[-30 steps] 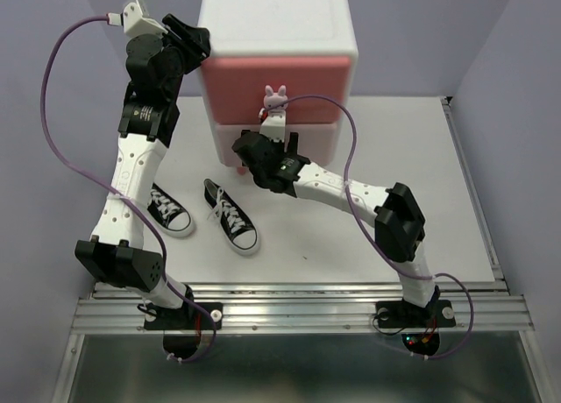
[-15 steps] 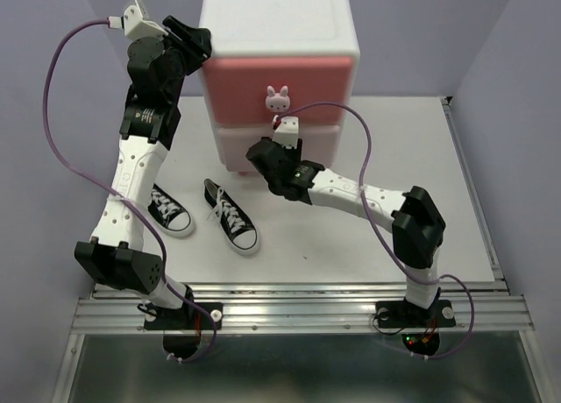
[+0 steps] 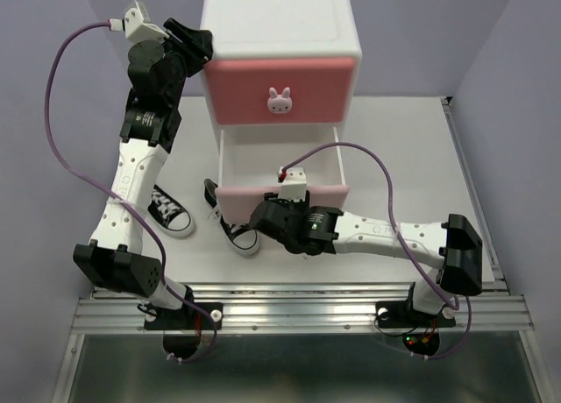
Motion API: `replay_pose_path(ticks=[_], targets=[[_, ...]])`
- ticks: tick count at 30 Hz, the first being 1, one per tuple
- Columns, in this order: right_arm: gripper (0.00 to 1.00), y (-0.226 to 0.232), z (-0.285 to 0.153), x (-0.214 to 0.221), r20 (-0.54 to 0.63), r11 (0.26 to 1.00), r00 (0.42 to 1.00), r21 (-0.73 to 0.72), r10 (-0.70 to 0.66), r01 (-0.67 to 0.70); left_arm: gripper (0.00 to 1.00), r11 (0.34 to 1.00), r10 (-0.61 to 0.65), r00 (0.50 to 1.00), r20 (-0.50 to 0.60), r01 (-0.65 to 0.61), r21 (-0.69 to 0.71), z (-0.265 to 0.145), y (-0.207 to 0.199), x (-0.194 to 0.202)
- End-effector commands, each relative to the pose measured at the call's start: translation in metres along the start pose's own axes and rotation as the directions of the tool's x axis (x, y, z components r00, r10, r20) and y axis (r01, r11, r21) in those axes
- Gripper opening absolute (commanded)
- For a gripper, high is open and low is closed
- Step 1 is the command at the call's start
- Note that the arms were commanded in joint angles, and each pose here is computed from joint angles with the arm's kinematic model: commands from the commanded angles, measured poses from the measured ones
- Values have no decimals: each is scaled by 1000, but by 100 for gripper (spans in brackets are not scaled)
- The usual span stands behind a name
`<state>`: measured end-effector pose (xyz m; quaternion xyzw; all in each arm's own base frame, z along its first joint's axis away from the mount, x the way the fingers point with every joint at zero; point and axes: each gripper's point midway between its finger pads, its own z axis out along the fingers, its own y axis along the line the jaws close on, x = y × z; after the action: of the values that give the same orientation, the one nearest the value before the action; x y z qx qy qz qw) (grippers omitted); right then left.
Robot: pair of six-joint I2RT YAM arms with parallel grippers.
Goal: Place and organize the shoes in the shoe cabinet
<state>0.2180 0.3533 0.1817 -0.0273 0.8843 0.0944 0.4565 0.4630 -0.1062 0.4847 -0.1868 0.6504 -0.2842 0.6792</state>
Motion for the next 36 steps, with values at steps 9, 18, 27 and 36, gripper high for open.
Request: replay_pose_path(ticks=[9, 18, 27, 36], targets=[[11, 64, -89, 68, -232, 957, 972, -275, 31, -96, 57, 975, 56, 918, -392, -135, -176, -7, 80, 125], [10, 57, -97, 84, -293, 956, 955, -262, 49, -129, 57, 970, 57, 932, -358, -137, -202, -7, 88, 125], [78, 52, -99, 82, -278, 958, 961, -278, -8, -72, 57, 974, 47, 939, -340, -118, -192, -5, 82, 121], [100, 78, -133, 36, -184, 874, 981, -485, -59, -39, 57, 979, 40, 943, -331, -102, -174, -7, 68, 107]])
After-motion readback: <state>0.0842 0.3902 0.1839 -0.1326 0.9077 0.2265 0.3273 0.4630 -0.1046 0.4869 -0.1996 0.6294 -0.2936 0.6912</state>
